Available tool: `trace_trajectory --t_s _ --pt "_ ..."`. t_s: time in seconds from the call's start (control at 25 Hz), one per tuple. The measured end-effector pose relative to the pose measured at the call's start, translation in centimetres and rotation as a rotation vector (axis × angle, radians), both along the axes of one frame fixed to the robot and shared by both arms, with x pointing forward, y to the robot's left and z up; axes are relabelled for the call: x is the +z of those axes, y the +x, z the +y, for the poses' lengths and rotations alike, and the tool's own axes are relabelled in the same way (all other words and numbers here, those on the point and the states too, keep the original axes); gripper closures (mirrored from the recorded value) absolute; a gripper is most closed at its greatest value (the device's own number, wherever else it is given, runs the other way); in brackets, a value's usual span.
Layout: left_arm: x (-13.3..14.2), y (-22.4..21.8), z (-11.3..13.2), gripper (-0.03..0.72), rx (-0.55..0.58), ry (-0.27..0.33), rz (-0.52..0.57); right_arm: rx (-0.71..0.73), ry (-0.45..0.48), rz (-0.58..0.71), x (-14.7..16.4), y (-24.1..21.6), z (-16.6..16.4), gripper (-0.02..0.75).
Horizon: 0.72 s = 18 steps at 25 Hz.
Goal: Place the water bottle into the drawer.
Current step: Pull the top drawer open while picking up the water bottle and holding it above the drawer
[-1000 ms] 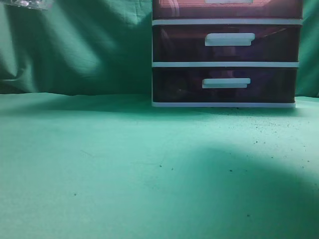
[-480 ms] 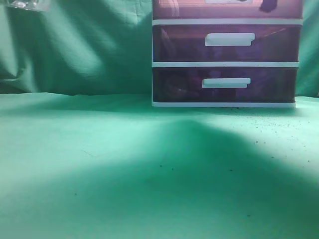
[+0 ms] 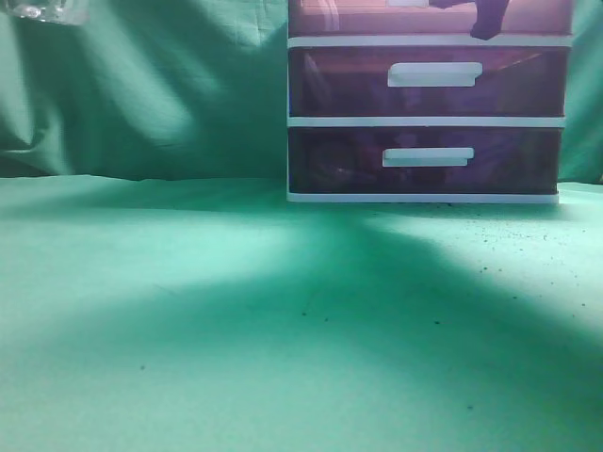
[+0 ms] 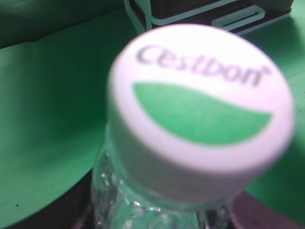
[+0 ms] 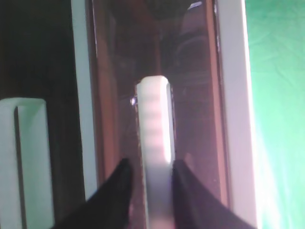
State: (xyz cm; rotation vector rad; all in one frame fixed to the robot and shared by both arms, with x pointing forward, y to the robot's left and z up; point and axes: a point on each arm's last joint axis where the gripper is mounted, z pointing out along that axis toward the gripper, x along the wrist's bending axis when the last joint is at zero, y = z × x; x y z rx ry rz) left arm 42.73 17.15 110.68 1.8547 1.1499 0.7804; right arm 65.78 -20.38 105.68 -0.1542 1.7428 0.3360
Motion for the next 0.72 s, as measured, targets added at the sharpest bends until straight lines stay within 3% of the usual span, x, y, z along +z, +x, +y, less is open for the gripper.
trace_trajectory --t_s 0.08,0.12,0.4,0.72 --pt "-0.1 0.0 0.1 0.373 0.008 0.007 0.006 0.005 -0.003 -0.011 0.1 0.0 0.0 0.636" --pt "-0.1 0.0 0.1 0.373 0.013 0.012 0.01 0.011 -0.022 -0.016 0.1 0.0 0.1 0.65" --pt "-0.2 0.0 0.2 0.373 0.019 0.016 0.014 0.015 -0.036 -0.012 0.3 -1.3 -0.2 0.642" --pt "-0.2 0.0 0.2 0.373 0.019 0.016 0.014 0.035 -0.031 0.009 -0.1 -8.0 -1.3 0.642"
